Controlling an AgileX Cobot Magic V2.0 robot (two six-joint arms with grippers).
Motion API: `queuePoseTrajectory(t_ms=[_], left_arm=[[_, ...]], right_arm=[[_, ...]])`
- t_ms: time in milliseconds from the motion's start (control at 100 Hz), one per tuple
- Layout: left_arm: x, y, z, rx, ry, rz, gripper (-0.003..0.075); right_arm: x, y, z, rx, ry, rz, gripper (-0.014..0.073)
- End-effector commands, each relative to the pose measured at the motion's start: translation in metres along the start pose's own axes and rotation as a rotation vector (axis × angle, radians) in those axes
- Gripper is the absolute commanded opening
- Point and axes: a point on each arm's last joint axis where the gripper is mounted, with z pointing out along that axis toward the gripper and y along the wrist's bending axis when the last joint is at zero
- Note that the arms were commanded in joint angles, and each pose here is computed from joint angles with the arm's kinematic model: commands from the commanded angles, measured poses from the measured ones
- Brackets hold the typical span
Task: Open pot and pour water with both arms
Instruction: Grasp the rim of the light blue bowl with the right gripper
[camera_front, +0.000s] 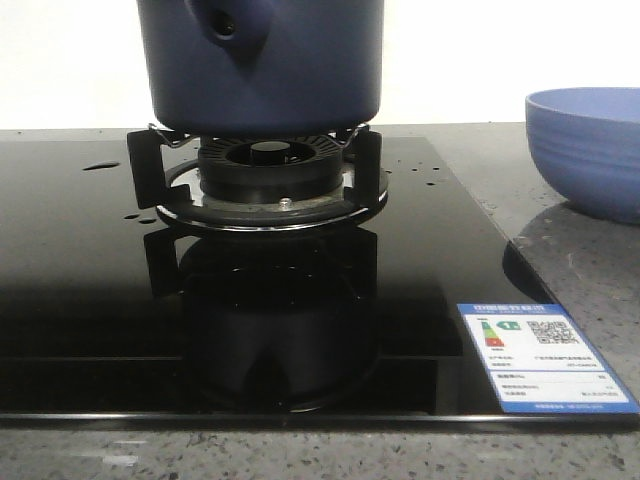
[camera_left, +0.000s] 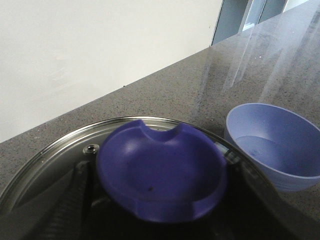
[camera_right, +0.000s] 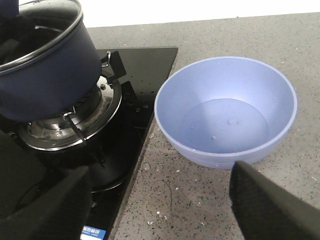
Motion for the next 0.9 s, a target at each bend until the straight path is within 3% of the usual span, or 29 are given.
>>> queuePoseTrajectory(t_ms=[0,360,660,890], left_arm=[[-0.023,-0.009,-0.009,0.01,-0.085,-0.002,0.0493],[-0.023,-0.01,-0.009,0.019,-0.084,-0.002,0.0357],[-0.025,-0.011,-0.01,0.038,-0.106,-0.03,0.0354],[-0.042,-0.017,-0.024,0.03,-0.161,0.001,0.0354]], right_arm=[[-0.014,0.002,-0.003,-0.003,-0.077,0.001,0.0517],[-0.014,0.002,-0.003,-0.005,-0.071,0.001,0.0517],[-0.013,0.002,-0.003,-0.006,-0.067,0.001,0.0517],[-0.015,-0.002,0.011,0.005,0.008,0.004,0.0517]])
